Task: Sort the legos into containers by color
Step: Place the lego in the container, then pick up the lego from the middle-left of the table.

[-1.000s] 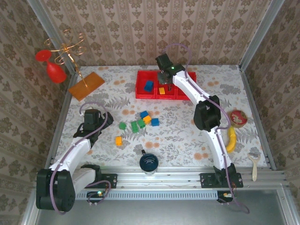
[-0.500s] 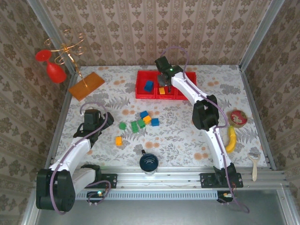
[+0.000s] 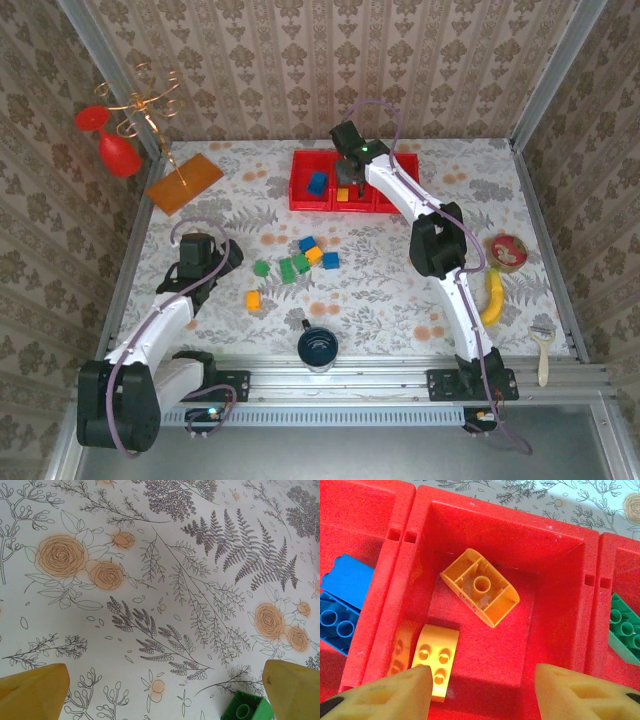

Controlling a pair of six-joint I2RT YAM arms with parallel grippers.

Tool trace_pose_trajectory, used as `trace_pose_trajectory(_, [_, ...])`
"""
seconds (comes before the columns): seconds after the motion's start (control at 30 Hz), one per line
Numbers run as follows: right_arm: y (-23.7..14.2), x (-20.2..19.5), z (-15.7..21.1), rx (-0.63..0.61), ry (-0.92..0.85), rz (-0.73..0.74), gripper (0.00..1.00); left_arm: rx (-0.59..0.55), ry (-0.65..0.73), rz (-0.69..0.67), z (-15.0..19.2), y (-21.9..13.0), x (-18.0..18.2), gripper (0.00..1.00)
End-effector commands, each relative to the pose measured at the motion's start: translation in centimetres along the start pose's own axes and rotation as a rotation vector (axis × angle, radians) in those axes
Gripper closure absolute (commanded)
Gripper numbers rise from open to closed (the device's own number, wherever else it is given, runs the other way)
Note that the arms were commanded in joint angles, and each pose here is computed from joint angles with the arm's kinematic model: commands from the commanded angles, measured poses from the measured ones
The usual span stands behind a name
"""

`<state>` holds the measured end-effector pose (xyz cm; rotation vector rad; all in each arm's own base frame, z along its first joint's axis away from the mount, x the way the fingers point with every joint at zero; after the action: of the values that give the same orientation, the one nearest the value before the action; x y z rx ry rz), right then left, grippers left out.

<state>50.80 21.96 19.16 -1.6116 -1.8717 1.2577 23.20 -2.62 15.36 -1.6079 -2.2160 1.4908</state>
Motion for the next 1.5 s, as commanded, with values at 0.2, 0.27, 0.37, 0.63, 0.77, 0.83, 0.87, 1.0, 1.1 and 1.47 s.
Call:
trace_pose_trajectory(0.2, [-7.0, 0.7, -0.7, -0.076, -0.022, -0.007, 0.38, -0.007, 0.003, 0.005, -0.5, -0.5, -0.2, 0.00])
trace_pose_trajectory(0.27, [-7.9, 1.4, -0.6, -0.086, -0.029, -0.024, 0.37, -0.006, 0.003, 0.005, -0.5, -0.5, -0.2, 0.00])
trace_pose_trajectory(0.37, [-8.8, 2.7, -0.1, -0.092, -0.048, -0.053, 0.35, -0.008, 0.001, 0.002, -0.5, -0.5, -0.1, 0.00])
trace_pose_trajectory(0.63, [-11.3, 8.1, 1.5, -0.102, -0.125, -0.147, 0.30, -0.012, -0.007, -0.004, -0.4, -0.4, 0.1, 0.00])
trace_pose_trajectory(0.77, [-11.9, 10.8, 2.4, -0.086, -0.141, -0.205, 0.28, -0.017, -0.007, -0.007, -0.4, -0.4, 0.2, 0.00])
trace_pose_trajectory(0.83, [-12.0, 12.2, 2.9, -0.071, -0.143, -0.244, 0.27, -0.023, -0.009, -0.009, -0.5, -0.5, 0.3, 0.00])
trace_pose_trajectory(0.87, [-12.0, 12.9, 3.1, -0.065, -0.148, -0.263, 0.27, -0.024, -0.008, -0.011, -0.4, -0.6, 0.3, 0.00])
trace_pose_trajectory(1.0, [-11.8, 15.6, 4.0, -0.056, -0.201, -0.325, 0.25, -0.037, -0.012, -0.015, -0.5, -0.8, 0.4, 0.00])
trace_pose_trajectory(1.1, [-11.6, 17.7, 4.7, -0.052, -0.269, -0.370, 0.23, -0.044, -0.013, -0.018, -0.6, -0.9, 0.5, 0.00])
trace_pose_trajectory(1.47, [-10.7, 23.4, 7.2, -0.021, -0.470, -0.518, 0.19, -0.064, -0.026, -0.053, -1.3, -1.3, 1.4, 0.00])
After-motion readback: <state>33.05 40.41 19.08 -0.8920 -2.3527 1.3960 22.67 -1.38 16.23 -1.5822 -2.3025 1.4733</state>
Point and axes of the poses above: each hand's point on the last joint's axis, 136 mm out from that joint toward the fingers, its own y axis out along the fingers, its own x axis along the line the jaws close on, z = x × y, the point moved 9 cm from there along -y, back along the fingers, and after that the axes turned 14 degrees about -y, right-handed, at the moved point
